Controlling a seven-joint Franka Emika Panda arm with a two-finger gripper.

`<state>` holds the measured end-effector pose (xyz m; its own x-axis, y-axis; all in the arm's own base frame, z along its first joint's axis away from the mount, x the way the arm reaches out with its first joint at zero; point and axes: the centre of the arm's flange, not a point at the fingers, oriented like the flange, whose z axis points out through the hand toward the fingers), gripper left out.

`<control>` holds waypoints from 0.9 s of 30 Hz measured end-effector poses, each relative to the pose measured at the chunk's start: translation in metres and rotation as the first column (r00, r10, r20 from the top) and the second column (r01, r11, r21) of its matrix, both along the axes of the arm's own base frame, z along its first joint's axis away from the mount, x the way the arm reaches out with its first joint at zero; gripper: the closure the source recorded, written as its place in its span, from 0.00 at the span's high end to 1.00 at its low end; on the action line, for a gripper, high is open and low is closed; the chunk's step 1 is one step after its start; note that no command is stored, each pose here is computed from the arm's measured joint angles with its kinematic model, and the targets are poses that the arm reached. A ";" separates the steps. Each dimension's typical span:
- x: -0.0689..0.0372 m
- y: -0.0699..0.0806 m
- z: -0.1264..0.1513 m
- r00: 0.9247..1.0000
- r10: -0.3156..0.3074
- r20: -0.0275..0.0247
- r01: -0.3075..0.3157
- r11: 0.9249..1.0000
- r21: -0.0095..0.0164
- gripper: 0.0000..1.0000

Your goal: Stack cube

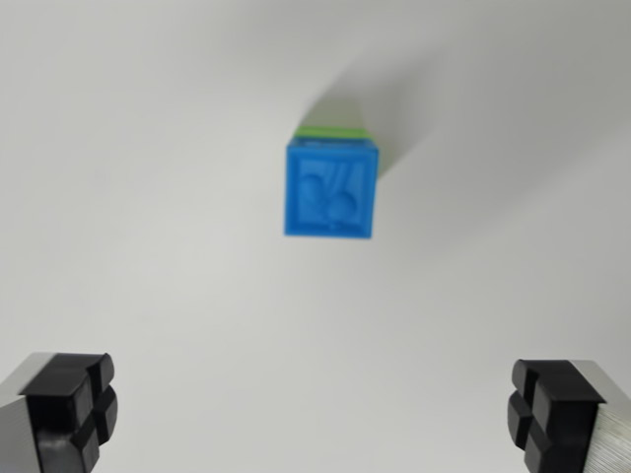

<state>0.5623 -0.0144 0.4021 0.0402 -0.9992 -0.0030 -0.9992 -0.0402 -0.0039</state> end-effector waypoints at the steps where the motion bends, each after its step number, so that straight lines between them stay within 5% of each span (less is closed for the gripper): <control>1: 0.000 0.000 0.005 1.000 0.000 0.000 0.000 1.000 0.000 1.00; 27: 0.001 -0.001 0.064 1.000 -0.001 0.000 0.001 1.000 0.002 1.00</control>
